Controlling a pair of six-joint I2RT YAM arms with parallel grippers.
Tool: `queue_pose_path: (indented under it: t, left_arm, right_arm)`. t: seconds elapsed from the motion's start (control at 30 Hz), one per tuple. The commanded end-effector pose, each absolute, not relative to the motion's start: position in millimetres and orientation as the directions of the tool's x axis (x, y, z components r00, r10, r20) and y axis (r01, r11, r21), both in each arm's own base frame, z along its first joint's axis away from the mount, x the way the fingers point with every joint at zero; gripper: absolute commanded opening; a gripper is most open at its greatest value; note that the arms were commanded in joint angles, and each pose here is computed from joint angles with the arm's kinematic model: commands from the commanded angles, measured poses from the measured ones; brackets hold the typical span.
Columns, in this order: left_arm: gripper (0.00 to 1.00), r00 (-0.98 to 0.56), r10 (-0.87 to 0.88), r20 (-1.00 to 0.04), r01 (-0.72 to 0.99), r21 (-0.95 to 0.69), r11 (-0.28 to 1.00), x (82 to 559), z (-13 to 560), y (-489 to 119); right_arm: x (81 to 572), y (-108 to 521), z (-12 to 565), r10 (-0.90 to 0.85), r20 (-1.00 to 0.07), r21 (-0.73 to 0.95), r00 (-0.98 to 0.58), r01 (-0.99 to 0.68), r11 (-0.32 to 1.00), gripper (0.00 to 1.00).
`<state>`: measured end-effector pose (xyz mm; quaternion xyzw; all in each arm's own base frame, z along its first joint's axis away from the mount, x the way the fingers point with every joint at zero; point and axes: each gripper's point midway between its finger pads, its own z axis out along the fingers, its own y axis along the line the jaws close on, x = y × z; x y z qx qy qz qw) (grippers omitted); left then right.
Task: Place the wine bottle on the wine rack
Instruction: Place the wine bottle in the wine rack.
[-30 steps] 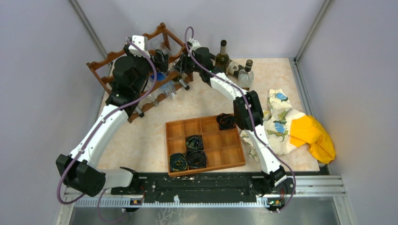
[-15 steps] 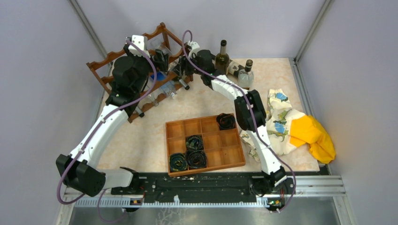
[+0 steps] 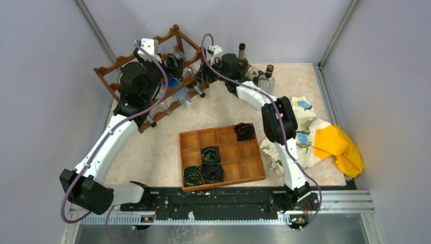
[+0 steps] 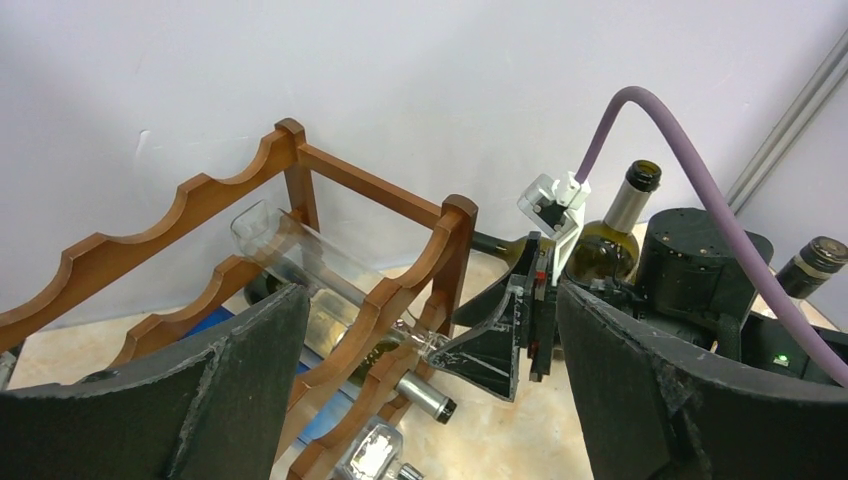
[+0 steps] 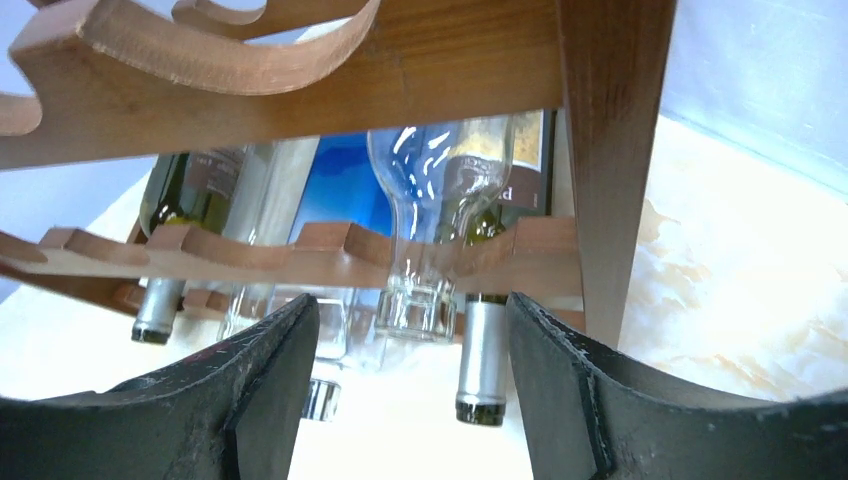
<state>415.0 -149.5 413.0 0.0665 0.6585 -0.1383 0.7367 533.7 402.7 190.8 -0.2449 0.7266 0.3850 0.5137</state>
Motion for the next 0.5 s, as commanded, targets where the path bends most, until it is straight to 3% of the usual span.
queue_pose_path:
  t: [0.0, 0.23, 0.47]
  left_arm:
    - [0.98, 0.152, -0.174, -0.973, 0.324, -0.117, 0.939, 401.0, 435.1, -147.5]
    - [0.98, 0.15, -0.217, -0.965, 0.376, -0.147, 0.915, 387.9, 436.0, -152.9]
    - [0.98, 0.114, -0.271, -0.956, 0.492, -0.183, 0.851, 368.2, 435.1, -170.8]
  right_arm:
    - [513.8, 394.4, 263.4, 0.042, -0.979, 0.188, -0.198, -0.82, 0.54, 0.68]
    - [484.0, 383.5, 275.4, -0.033, -0.988, 0.117, -0.154, -0.86, 0.497, 0.68]
    - [435.2, 370.7, 287.2, -0.16, -0.984, 0.016, -0.079, -0.932, 0.363, 0.7]
